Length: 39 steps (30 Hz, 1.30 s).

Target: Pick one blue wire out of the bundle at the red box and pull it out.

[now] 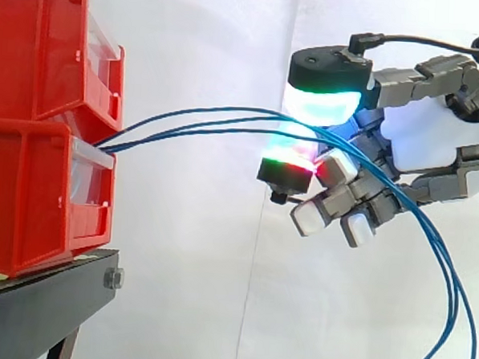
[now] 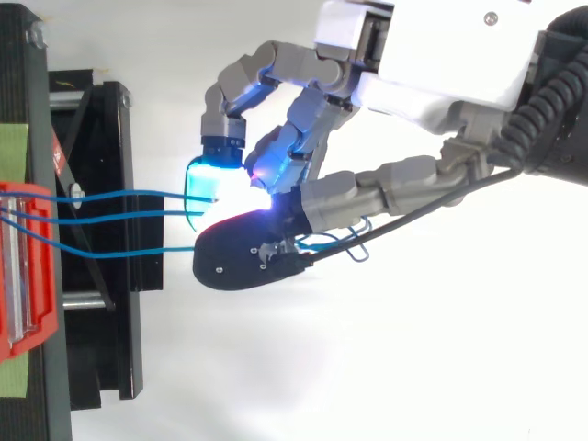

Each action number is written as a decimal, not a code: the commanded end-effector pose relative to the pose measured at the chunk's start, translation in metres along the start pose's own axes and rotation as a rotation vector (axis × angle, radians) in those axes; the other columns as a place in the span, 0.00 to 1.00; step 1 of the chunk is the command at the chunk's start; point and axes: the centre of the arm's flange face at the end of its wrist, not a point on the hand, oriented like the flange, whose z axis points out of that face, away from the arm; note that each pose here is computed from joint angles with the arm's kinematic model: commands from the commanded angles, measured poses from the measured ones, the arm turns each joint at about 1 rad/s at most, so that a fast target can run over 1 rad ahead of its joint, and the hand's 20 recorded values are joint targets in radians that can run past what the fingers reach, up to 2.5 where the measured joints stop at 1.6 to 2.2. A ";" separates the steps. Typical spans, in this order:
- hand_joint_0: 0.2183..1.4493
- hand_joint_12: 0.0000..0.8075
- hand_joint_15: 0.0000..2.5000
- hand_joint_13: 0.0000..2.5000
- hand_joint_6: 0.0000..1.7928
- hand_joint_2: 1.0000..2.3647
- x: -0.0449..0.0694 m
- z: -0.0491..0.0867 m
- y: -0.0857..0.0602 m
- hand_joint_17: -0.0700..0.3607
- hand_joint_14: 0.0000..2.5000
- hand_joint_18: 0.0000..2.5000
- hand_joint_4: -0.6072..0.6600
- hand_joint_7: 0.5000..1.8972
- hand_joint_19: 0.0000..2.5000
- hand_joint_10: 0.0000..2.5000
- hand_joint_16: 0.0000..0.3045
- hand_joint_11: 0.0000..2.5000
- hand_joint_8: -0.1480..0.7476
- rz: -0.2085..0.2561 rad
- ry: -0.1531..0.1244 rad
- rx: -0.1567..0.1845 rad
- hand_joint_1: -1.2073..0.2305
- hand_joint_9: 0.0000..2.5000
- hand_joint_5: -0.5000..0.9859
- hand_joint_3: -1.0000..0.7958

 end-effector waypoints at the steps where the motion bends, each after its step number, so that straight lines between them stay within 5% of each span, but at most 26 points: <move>1: 0.32 0.55 0.20 0.36 0.50 0.01 0.000 0.000 0.001 0.45 0.01 0.39 0.70 0.36 0.24 0.00 0.18 0.32 0.65 0.000 0.000 -0.001 0.24 0.43 0.23 0.45; 18: 0.32 0.53 0.19 0.32 0.52 0.01 -0.001 -0.001 0.003 0.44 0.01 0.35 0.69 0.28 0.24 0.01 0.17 0.32 0.59 0.001 0.000 -0.003 0.20 0.37 0.20 0.37; 25: 0.24 0.55 0.19 0.33 0.50 0.00 -0.002 -0.001 0.002 0.46 0.01 0.35 0.70 0.27 0.25 0.00 0.18 0.31 0.62 0.001 0.000 -0.002 0.31 0.39 0.21 0.31; 39: 0.31 0.56 0.19 0.35 0.51 0.01 -0.003 -0.001 0.002 0.47 0.00 0.37 0.69 0.32 0.24 0.00 0.19 0.31 0.65 0.001 0.000 -0.002 0.33 0.42 0.23 0.42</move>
